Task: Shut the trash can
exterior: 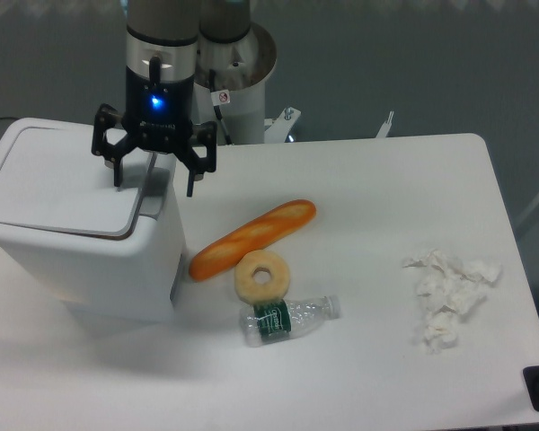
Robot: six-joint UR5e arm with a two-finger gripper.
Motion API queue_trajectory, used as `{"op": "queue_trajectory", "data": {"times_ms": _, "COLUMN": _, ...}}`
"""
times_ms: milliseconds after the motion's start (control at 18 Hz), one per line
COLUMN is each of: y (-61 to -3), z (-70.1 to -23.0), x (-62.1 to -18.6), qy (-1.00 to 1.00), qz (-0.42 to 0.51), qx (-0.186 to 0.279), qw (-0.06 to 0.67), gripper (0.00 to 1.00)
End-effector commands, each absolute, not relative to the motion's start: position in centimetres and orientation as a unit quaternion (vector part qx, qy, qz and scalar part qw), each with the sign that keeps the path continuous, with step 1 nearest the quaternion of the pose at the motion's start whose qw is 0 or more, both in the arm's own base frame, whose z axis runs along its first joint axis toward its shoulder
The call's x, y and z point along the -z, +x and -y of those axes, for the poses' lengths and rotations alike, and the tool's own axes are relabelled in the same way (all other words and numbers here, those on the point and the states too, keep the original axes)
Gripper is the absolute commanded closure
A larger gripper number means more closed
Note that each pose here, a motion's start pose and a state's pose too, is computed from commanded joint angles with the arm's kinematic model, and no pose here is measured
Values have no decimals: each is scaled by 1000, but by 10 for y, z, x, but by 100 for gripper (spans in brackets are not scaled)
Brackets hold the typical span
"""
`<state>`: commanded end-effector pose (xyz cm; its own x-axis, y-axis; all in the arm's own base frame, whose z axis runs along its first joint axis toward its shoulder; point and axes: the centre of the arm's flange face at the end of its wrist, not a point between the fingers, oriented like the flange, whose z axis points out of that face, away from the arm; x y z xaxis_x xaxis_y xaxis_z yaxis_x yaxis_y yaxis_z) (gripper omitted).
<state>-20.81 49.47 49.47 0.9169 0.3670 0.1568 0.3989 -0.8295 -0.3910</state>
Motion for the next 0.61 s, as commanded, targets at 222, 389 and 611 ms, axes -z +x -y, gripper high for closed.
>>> {"op": "queue_trajectory", "data": {"times_ms": 222, "y": -209, "z": -495, "x": -493, "qy": -956, "qz": 201, "qx": 37, "qw": 211, "gripper": 0}}
{"op": "queue_trajectory", "data": {"times_ms": 389, "y": -212, "z": -497, "x": -488, "qy": -957, "qz": 203, "qx": 38, "qw": 206, "gripper": 0}}
{"op": "queue_trajectory", "data": {"times_ms": 611, "y": -213, "z": -498, "x": -486, "qy": -957, "qz": 204, "qx": 39, "qw": 205, "gripper": 0}}
